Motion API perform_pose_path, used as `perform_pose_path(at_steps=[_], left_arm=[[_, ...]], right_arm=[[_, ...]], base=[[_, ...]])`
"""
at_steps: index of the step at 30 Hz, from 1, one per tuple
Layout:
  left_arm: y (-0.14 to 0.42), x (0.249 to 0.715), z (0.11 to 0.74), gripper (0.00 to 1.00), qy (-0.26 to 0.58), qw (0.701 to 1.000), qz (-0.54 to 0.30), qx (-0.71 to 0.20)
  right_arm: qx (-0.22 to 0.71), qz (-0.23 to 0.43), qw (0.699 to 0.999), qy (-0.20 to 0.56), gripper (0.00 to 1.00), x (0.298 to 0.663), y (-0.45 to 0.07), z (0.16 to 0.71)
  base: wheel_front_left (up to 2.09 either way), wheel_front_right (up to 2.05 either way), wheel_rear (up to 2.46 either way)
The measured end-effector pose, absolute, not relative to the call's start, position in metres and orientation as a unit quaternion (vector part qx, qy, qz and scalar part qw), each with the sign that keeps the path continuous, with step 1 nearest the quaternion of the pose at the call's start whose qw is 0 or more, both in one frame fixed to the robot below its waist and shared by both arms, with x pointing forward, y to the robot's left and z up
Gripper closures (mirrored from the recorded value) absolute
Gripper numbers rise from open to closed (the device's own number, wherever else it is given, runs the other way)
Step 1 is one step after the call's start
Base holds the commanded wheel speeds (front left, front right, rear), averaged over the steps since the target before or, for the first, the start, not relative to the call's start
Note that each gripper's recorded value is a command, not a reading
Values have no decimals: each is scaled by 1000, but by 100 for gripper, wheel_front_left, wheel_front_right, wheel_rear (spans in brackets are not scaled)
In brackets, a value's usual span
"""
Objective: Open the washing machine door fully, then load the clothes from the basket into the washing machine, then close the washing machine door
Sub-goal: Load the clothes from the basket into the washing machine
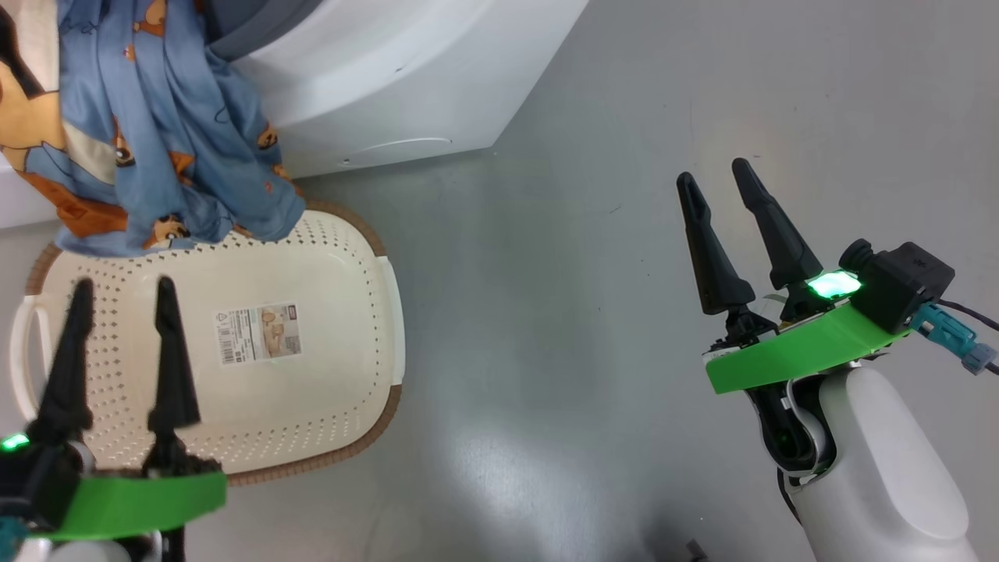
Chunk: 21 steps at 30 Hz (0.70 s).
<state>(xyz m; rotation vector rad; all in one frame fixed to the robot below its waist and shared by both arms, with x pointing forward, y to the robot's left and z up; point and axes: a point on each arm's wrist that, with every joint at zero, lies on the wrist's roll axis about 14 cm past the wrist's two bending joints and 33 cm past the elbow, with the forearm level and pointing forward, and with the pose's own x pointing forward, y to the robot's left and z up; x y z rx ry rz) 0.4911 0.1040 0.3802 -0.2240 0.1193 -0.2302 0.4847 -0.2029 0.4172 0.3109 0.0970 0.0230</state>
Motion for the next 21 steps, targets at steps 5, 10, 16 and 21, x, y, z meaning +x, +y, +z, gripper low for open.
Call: perform_pose_path(at_steps=[5, 10, 16, 21], left_arm=[[105, 478, 372, 0, 78, 985, -110, -110], [105, 476, 371, 0, 80, 984, -109, -114], [101, 473, 360, 0, 98, 982, -114, -116], [95, 483, 356, 0, 97, 981, -119, -119]], right_arm=[[155, 12, 987, 48, 0, 486, -203, 416], [156, 14, 986, 49, 0, 487, -201, 415], [156, 14, 986, 49, 0, 488, -201, 414], [156, 13, 986, 51, 0, 488, -202, 413]], base=[[0, 0, 0], [0, 0, 0], [0, 0, 0], [0, 0, 0]])
